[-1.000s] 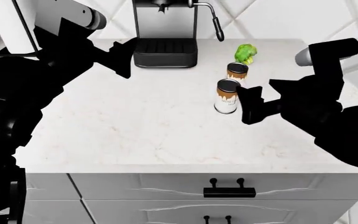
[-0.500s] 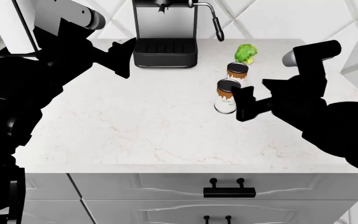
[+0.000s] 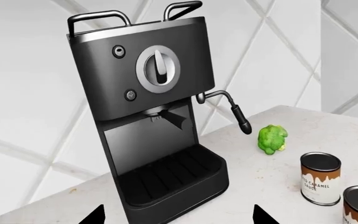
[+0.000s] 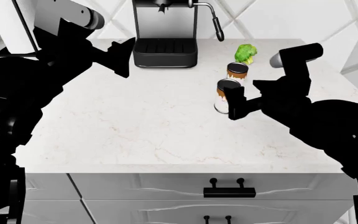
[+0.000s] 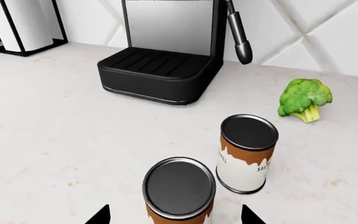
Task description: Pick the cans from the counter and place them in their designated side in the cabinet.
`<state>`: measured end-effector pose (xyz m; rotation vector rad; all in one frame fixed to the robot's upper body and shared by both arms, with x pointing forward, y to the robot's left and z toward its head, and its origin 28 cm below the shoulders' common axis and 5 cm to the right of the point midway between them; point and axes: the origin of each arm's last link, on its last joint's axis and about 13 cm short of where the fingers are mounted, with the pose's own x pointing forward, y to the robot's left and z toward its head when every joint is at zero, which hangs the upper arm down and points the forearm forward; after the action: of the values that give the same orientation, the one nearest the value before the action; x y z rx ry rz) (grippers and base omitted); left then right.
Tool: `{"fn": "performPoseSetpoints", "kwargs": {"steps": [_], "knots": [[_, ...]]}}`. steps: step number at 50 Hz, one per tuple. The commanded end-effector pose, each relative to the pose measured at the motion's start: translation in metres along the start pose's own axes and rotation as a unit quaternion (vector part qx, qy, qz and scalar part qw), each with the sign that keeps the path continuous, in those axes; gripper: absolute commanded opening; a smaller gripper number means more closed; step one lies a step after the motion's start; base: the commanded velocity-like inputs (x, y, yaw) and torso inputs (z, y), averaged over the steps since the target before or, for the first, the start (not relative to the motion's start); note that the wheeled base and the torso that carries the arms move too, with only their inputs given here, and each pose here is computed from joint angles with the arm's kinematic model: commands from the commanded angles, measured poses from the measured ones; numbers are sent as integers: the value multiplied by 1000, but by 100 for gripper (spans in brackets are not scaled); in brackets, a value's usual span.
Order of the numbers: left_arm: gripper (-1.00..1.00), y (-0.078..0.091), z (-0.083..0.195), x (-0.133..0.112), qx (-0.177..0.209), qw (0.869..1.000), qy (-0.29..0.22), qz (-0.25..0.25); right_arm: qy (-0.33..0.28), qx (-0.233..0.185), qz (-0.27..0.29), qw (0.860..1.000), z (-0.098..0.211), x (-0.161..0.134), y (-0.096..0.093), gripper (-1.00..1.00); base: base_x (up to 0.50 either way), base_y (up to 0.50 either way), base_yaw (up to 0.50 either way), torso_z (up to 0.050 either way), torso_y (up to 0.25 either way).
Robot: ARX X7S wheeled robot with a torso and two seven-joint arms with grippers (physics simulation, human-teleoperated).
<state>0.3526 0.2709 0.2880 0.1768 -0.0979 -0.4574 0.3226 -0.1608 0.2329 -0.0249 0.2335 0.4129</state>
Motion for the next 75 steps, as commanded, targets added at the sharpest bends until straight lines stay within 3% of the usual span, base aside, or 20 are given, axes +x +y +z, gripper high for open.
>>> {"fn": "performPoseSetpoints", "kwargs": {"steps": [1,40,66,67,75], "knots": [[100,0,-1,1,-1,1000,0,1,5,0,1,1000,-5,10,-3,100,0,0,0,0,0],[100,6,-2,3,-1,1000,4,11,15,12,8,1000,-20,40,-10,100,0,0,0,0,0],[100,8,-2,1,-2,1000,5,15,12,14,24,1000,-33,76,-12,100,0,0,0,0,0],[100,8,-3,1,-2,1000,6,15,11,10,25,1000,-34,76,-11,-100,0,0,0,0,0],[100,7,-3,0,-3,1000,5,14,8,0,28,1000,-32,65,-7,-100,0,0,0,0,0]]}}
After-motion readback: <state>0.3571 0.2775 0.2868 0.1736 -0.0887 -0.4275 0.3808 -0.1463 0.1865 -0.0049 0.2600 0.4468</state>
